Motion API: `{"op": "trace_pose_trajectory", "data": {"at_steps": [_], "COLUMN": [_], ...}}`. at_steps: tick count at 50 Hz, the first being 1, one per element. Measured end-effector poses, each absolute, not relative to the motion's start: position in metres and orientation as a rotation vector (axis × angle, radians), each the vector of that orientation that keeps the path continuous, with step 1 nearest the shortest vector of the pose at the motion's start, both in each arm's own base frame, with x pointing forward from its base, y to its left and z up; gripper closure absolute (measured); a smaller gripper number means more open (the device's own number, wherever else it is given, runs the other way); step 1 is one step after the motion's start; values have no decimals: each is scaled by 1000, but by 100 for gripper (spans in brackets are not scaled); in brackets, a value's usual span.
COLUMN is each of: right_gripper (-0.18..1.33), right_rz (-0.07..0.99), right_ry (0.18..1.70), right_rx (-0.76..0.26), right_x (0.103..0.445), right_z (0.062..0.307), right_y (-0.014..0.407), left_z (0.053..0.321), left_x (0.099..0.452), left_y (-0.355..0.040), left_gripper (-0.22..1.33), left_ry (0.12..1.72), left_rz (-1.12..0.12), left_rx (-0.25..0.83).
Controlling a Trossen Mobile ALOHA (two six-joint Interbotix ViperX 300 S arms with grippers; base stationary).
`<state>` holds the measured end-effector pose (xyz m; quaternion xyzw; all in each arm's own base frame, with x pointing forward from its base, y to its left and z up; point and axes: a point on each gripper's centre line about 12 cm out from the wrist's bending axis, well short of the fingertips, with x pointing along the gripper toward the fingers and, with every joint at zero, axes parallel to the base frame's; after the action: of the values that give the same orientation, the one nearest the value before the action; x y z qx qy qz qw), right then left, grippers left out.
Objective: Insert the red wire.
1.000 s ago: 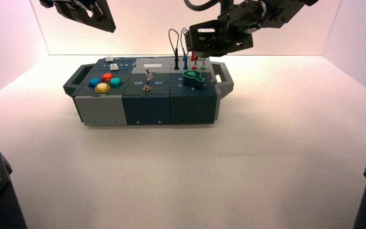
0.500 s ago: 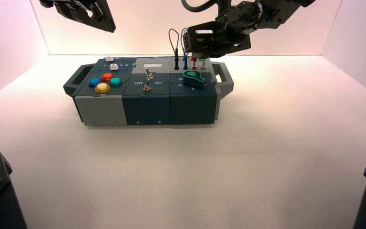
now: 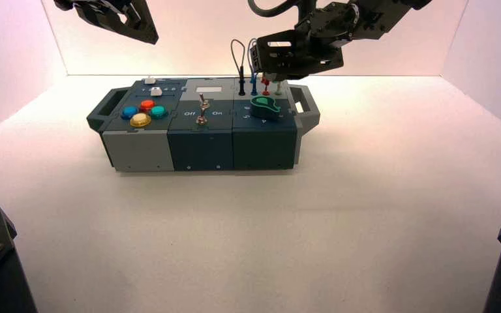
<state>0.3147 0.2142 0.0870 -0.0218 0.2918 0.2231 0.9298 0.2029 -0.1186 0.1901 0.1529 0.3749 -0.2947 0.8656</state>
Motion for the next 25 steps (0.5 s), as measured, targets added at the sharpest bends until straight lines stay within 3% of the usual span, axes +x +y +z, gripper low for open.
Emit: {"op": "trace_pose_trajectory", "data": {"at_steps": [25], "right_gripper": [115], "right_rz": [457], "right_ry": [604], "right_rx": [-44], "right_x": [315], "right_z": [87], "right_y": [214], "left_z": [191], "left_x": [203], "left_y": [-118], "left_gripper": [65], "left_ry": [779], "left_rz": [-617], "left_rx": [319]}}
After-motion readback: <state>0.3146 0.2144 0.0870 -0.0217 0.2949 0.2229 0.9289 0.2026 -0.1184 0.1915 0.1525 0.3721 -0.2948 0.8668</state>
